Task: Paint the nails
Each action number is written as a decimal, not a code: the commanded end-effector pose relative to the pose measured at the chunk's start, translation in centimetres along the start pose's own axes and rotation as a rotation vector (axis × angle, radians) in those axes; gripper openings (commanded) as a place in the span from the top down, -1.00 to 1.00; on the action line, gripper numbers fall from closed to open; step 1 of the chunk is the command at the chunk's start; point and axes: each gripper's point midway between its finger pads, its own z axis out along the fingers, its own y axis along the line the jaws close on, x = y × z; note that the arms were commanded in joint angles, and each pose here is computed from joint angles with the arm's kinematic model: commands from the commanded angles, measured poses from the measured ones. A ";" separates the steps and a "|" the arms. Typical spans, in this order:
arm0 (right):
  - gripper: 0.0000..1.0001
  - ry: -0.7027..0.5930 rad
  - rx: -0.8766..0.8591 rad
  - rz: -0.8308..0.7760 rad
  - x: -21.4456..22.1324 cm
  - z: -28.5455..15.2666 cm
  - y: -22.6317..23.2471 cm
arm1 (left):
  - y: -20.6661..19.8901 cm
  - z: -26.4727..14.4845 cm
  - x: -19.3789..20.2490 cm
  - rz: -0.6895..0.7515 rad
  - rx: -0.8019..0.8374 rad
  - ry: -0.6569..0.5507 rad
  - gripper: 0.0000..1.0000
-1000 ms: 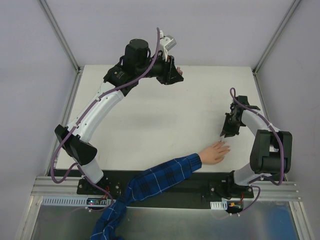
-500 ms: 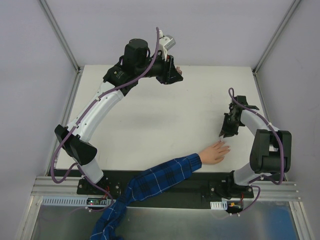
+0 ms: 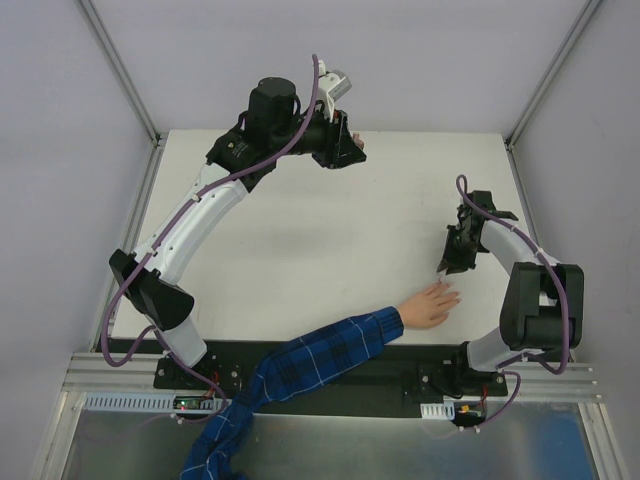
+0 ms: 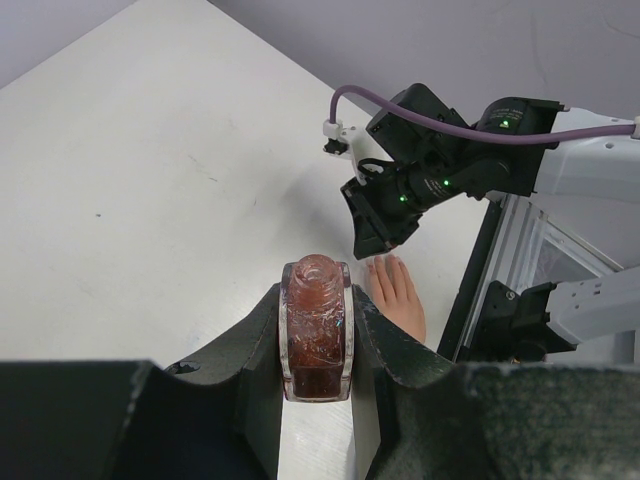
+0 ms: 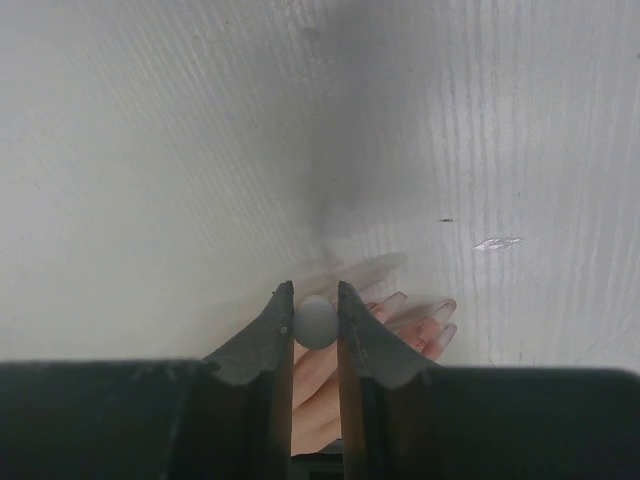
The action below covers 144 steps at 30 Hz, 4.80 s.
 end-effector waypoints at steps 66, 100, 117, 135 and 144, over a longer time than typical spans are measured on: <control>0.99 -0.010 0.025 0.035 -0.6 -0.2 -0.8 | -1.3 -1.2 -2.3 0.041 0.028 -0.063 1.00; 0.99 -0.002 0.056 0.025 -1.2 -0.3 -1.2 | -1.4 -1.4 -2.4 0.056 0.026 -0.066 1.00; 0.99 0.000 0.018 -0.020 0.5 -0.9 -0.1 | -1.4 -1.4 -2.0 0.037 0.027 -0.058 1.00; 0.99 0.002 0.012 -0.046 0.8 -0.6 0.6 | -1.4 -1.5 -2.0 0.032 0.023 -0.059 1.00; 0.99 0.013 0.047 -0.010 0.4 -0.3 -0.4 | -1.4 -1.5 -2.1 0.040 0.020 -0.062 1.00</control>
